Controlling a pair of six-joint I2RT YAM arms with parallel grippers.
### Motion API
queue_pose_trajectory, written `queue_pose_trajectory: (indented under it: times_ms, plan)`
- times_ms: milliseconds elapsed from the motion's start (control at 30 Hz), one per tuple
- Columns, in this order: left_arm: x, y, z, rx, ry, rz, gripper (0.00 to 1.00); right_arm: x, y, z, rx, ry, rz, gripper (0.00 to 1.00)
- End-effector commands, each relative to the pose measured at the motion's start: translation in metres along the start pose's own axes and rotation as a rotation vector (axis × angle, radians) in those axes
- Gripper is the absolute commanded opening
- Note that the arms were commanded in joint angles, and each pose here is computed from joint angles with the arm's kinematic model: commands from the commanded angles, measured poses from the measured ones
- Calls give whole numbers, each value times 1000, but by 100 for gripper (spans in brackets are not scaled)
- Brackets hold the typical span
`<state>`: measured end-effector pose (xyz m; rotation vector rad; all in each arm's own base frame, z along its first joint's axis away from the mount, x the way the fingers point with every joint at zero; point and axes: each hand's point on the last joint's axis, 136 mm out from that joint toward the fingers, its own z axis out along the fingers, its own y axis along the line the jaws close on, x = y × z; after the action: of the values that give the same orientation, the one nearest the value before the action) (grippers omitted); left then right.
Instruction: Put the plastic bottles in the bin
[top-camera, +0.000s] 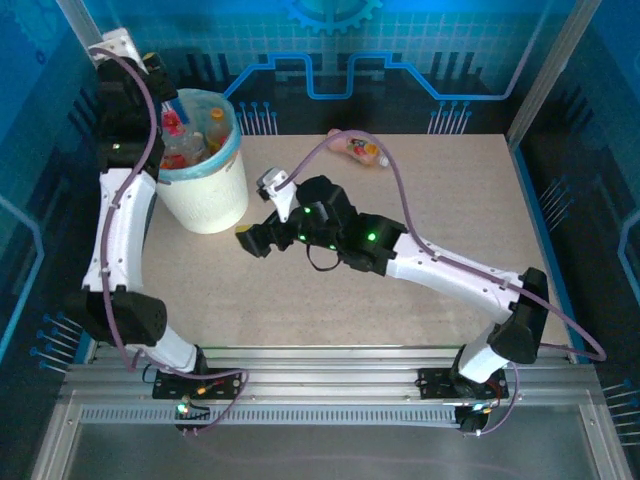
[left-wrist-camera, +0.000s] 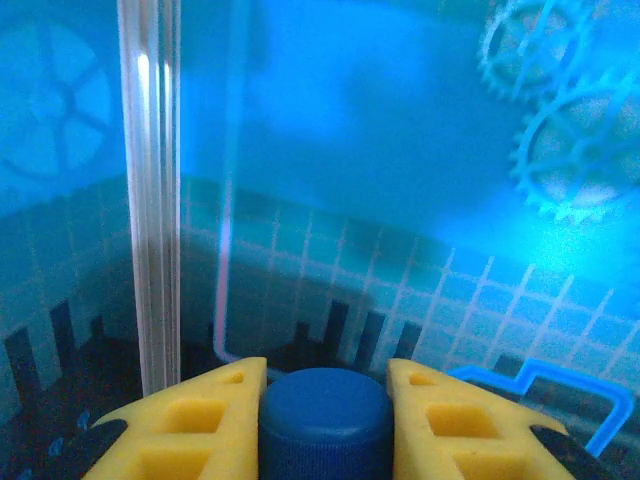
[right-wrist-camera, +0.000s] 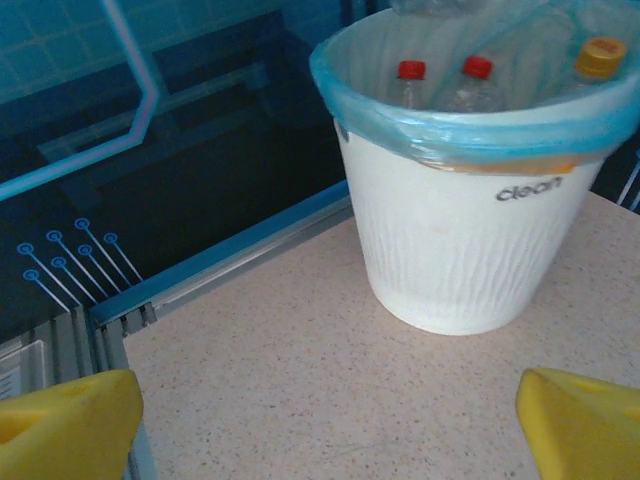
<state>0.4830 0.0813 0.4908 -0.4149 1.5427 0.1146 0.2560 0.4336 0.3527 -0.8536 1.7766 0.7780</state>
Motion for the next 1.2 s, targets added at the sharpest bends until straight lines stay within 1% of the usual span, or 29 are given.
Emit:
queue_pose_trajectory:
  times_ms: [0,100,133,167,200,267,300,400,533,667,767,833,933,1167]
  plan:
    - [9,-12,12,49,14,15,0,-20,6,-2,-3,-52,-22,97]
    - [37,-13,22,51,102,49,0,-17,-2,-6,37,-48,-24,98]
    - [43,-14,23,56,118,58,5,-15,-5,-7,53,-46,-29,98]
    - [49,-14,23,65,134,62,15,-13,-8,-8,68,-42,-33,98]
    - [53,-18,22,87,147,70,30,-11,-11,-10,80,-37,-35,98]
    - [58,-24,19,128,160,76,58,-8,-15,-11,94,-26,-38,98]
    - [59,-25,17,138,163,72,63,-6,-18,-11,102,-23,-37,98]
    - [59,-25,13,148,172,67,65,-3,-24,-11,120,-15,-25,98]
    - [58,-26,9,153,179,72,65,-1,-27,-9,125,-13,-11,98]
    - [66,-20,10,126,207,107,65,2,-28,-7,129,-2,-2,98]
    - [88,-10,20,73,308,151,65,7,-29,-7,133,11,1,98]
    - [107,-6,27,52,398,176,65,10,-30,-7,136,19,3,98]
    - [128,0,34,18,493,182,65,15,-32,-6,144,31,5,98]
    - [157,9,51,-6,575,165,65,29,-56,-7,226,82,54,98]
